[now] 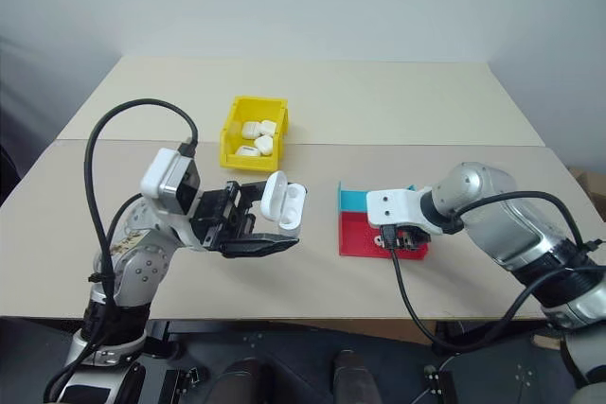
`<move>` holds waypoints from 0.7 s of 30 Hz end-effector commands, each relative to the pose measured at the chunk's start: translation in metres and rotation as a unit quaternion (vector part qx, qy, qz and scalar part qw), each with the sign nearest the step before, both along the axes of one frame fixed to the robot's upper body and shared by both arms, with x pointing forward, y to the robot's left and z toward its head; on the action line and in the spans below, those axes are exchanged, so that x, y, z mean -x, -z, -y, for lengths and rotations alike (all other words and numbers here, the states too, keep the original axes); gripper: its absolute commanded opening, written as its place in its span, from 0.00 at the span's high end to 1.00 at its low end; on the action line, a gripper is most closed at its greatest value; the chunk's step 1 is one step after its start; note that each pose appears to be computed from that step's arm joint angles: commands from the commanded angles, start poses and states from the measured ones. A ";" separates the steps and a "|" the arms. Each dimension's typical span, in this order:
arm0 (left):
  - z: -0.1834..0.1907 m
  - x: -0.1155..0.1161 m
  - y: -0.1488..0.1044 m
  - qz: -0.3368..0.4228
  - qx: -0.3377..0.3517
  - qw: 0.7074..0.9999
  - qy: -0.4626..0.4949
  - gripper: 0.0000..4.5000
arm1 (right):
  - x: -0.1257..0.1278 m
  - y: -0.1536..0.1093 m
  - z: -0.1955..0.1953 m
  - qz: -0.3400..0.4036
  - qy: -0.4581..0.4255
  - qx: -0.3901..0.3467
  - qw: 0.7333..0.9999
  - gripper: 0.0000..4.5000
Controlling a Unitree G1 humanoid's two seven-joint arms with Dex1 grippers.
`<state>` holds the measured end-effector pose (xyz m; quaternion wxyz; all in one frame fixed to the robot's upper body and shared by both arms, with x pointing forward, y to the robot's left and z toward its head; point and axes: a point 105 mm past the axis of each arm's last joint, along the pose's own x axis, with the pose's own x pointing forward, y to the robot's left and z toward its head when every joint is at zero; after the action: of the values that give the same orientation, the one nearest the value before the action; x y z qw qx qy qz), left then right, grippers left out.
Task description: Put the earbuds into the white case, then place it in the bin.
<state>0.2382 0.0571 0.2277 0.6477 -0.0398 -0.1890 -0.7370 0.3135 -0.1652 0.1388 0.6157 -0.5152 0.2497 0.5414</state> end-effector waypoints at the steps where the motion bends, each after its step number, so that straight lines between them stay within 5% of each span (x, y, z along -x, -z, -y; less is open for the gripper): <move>1: 0.000 0.007 -0.008 0.023 0.010 1.000 0.003 0.38 | -0.007 -0.007 0.001 0.023 -0.043 0.018 0.999 0.51; 21: -0.003 0.008 -0.010 0.029 0.009 0.999 -0.013 0.38 | -0.026 0.012 0.004 -0.009 -0.082 0.045 0.996 0.51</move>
<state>0.2381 0.0591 0.2292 0.6603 -0.0290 -0.1908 -0.7258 0.3360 -0.1679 0.1177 0.5413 -0.5465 0.2459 0.5898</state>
